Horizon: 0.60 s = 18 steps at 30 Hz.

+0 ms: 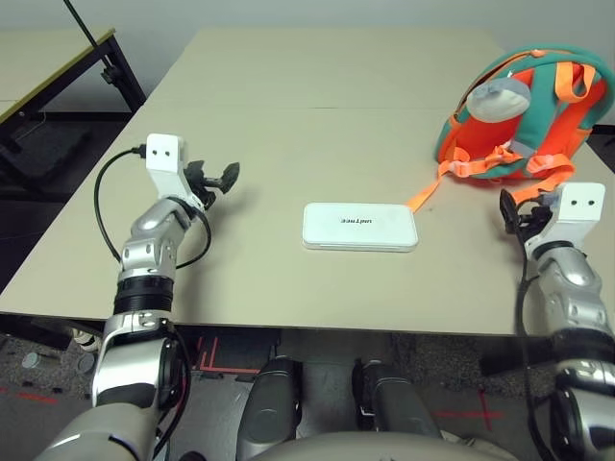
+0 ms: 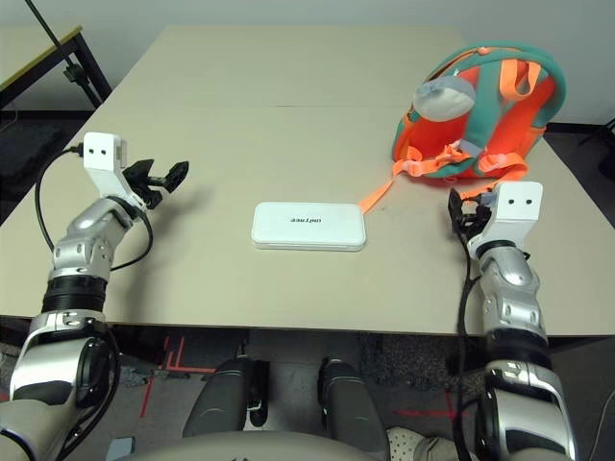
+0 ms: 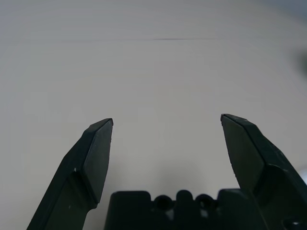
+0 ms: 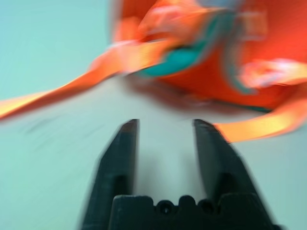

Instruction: Put the pencil case into the backpack and zip it.

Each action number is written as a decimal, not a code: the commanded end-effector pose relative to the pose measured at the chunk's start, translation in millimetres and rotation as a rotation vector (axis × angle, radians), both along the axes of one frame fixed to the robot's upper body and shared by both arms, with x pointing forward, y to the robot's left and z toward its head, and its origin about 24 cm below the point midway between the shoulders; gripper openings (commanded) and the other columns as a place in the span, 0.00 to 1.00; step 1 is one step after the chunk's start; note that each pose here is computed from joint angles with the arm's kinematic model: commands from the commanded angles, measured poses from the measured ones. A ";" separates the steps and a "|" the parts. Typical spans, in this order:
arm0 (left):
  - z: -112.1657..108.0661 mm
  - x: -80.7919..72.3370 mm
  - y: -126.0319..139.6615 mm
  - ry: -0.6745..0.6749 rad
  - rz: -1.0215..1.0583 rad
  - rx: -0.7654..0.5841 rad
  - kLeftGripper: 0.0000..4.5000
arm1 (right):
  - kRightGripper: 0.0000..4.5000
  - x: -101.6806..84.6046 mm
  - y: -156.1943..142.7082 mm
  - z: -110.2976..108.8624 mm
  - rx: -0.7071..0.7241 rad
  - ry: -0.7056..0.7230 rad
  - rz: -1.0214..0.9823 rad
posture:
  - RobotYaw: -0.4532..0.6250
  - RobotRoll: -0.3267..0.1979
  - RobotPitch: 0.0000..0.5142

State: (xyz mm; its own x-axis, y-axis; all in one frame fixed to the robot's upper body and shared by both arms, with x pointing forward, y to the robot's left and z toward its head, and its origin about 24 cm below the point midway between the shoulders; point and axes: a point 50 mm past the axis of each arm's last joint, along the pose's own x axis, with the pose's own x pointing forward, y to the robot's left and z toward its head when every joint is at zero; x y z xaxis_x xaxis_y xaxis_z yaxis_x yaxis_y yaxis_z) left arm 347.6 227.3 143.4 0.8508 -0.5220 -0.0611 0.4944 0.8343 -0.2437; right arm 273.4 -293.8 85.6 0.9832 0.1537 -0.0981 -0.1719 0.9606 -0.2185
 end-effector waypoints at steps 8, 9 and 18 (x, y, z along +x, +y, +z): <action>41.4 -22.6 -28.4 0.350 -0.697 -0.163 1.00 | 0.00 -13.5 53.2 26.1 -0.223 0.212 0.492 | 0.45 0.62 0.23; 41.4 -20.4 -29.5 0.374 -0.708 -0.170 1.00 | 0.00 -12.9 55.6 25.5 -0.260 0.233 0.526 | 0.45 0.62 0.23; 16.3 -13.6 -30.6 0.622 -0.781 -0.171 1.00 | 0.00 15.5 65.0 37.5 -0.421 0.225 0.642 | 0.45 0.62 0.20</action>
